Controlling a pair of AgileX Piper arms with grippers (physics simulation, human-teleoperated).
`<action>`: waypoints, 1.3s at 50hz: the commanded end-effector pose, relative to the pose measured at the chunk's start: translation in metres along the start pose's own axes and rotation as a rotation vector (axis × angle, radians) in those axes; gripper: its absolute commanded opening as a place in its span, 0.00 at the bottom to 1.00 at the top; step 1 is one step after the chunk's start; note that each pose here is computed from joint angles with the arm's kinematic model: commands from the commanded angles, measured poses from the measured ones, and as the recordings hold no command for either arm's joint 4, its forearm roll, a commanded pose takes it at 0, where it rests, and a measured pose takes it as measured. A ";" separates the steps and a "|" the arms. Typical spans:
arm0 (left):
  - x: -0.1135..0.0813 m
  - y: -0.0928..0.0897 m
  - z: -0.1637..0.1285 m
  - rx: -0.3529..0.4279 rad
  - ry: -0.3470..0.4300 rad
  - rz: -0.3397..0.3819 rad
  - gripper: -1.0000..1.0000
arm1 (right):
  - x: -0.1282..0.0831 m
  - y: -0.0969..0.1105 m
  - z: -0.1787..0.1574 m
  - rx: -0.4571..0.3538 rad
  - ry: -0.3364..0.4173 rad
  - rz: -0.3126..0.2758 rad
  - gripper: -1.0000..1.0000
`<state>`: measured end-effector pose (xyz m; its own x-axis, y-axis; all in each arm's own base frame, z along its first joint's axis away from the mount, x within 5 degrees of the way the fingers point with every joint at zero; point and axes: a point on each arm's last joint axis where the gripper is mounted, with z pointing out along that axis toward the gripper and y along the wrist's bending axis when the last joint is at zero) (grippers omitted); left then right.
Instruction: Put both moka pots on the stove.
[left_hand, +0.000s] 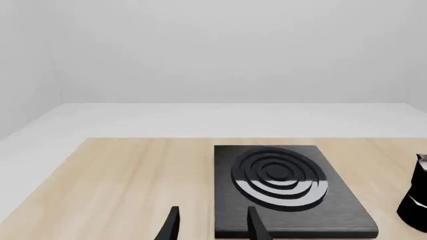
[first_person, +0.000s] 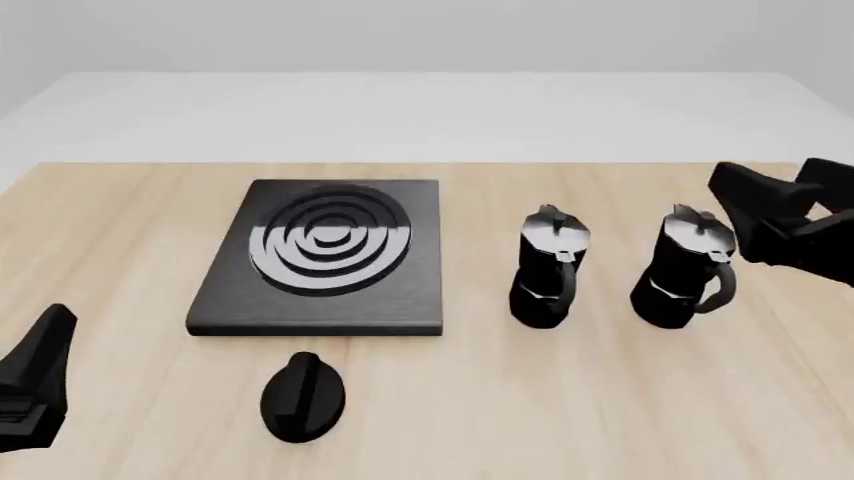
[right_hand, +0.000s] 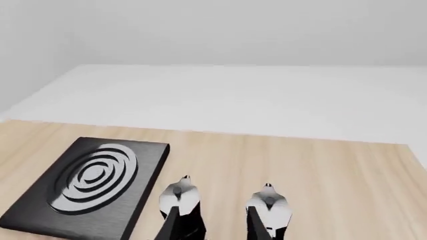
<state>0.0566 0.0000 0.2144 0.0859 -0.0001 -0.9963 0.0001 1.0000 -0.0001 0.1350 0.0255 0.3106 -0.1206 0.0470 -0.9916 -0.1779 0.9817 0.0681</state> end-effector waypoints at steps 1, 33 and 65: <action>0.000 0.000 0.000 0.000 0.000 0.000 1.00 | 0.009 0.014 0.036 -0.081 0.068 0.002 1.00; 0.000 0.000 0.000 0.000 0.000 0.000 1.00 | 0.061 0.029 0.088 -0.133 0.199 -0.003 1.00; 0.000 0.000 0.000 0.000 0.000 0.000 1.00 | 0.099 0.040 0.110 -0.159 0.287 0.034 1.00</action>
<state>0.0566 0.0000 0.2144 0.0859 -0.0001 -0.9963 0.0000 1.0000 -0.0001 0.2215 0.0859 0.2140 -0.3713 0.0023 -0.9285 -0.3137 0.9409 0.1277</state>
